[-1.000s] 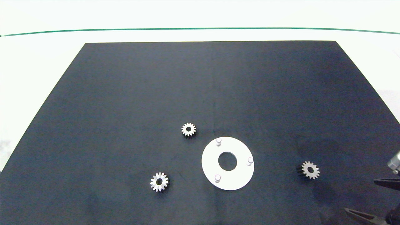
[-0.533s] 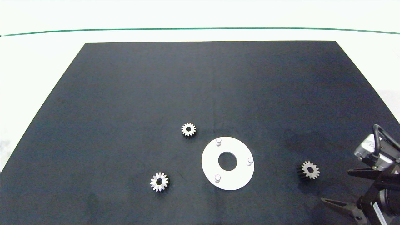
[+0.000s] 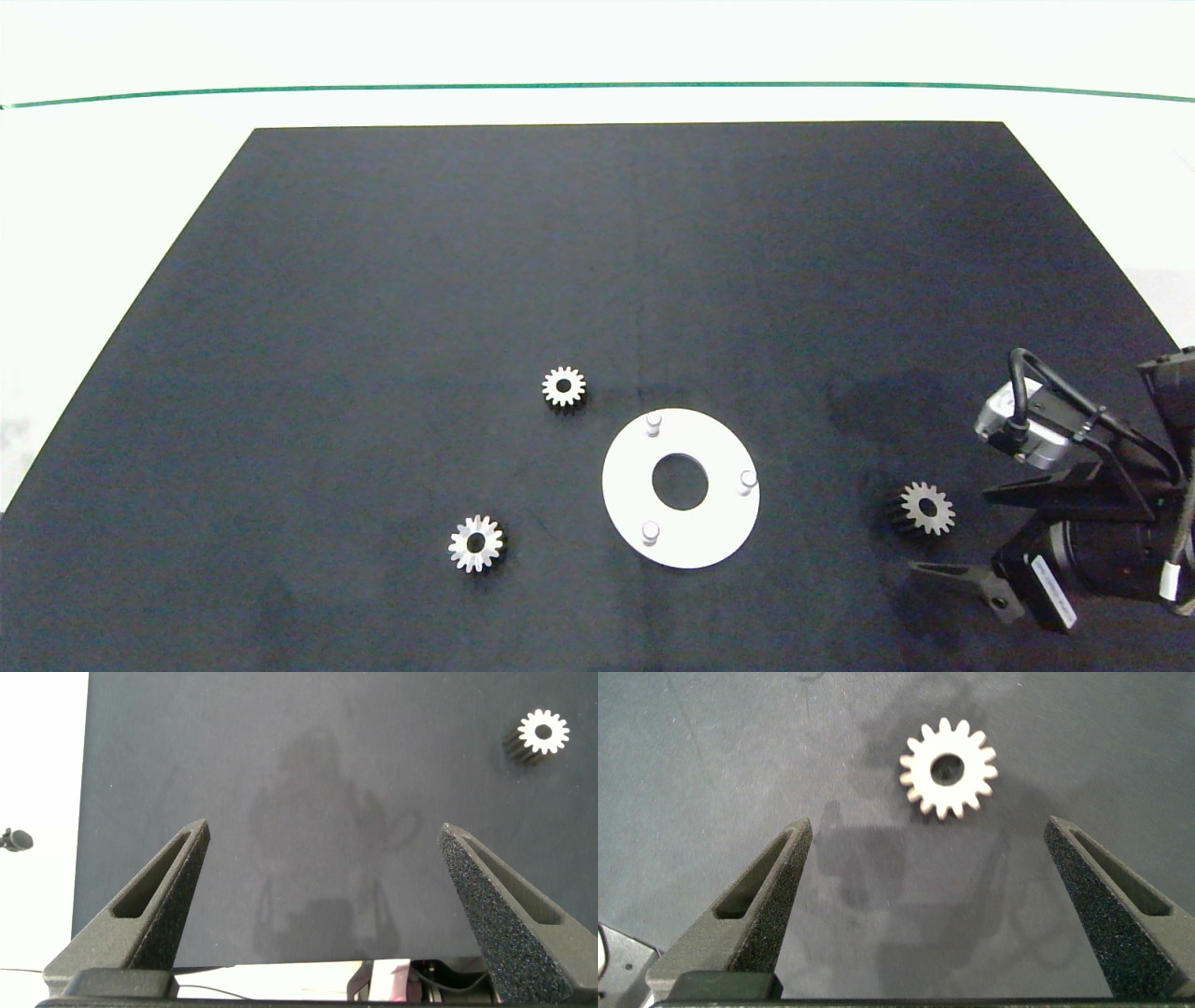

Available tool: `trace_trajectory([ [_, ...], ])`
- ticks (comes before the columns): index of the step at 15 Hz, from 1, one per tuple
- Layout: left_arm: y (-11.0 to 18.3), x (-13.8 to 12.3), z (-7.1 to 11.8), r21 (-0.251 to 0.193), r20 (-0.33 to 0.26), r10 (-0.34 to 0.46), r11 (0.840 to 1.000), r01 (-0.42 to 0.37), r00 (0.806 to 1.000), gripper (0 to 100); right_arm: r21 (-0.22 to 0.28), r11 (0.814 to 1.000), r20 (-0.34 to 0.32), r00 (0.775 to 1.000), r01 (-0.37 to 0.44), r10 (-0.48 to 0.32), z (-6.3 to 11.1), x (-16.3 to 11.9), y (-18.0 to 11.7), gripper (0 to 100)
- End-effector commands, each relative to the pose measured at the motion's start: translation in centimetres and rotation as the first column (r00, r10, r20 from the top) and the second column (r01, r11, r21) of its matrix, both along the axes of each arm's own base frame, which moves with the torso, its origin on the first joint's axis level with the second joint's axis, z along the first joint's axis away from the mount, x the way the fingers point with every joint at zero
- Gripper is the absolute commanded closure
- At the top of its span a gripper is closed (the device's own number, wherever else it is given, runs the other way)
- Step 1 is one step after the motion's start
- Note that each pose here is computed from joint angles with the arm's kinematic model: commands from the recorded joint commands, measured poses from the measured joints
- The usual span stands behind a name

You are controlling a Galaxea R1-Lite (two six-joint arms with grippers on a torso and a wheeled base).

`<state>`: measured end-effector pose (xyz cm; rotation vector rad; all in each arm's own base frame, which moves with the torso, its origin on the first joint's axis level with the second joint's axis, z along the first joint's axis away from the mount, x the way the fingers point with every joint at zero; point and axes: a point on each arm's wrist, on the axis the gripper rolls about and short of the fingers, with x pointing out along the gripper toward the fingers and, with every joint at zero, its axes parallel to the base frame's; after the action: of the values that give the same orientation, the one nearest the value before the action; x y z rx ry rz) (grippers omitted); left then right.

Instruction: Install three planetary gears onto the carrier pins

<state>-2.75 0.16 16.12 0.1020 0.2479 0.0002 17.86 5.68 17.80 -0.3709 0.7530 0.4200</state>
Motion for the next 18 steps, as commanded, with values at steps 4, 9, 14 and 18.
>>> trace_trajectory([
  [4, 0.0, 0.0, 0.0, 0.001, -0.002, 0.000, 1.000, 0.000, 1.000, 0, -0.007, 1.000, -0.011, 1.000, -0.001, 0.001, -1.0, 1.9, 0.7, 0],
  [9, 0.0, 0.0, 0.0, 0.001, -0.001, -0.003, 1.000, 0.003, 1.000, 0, -0.012, 1.000, -0.013, 1.000, 0.002, -0.003, -1.3, 2.4, 0.8, 11],
  [14, 0.0, 0.0, 0.0, 0.001, 0.001, -0.003, 1.000, 0.003, 1.000, 0, 0.001, 1.000, 0.011, 1.000, 0.009, -0.009, -1.1, 2.6, 0.9, 20],
  [18, 0.0, 0.0, 0.0, 0.001, 0.001, -0.003, 1.000, 0.003, 1.000, 0, -0.006, 1.000, 0.011, 1.000, 0.016, -0.015, -1.3, 2.8, 0.9, 29],
])
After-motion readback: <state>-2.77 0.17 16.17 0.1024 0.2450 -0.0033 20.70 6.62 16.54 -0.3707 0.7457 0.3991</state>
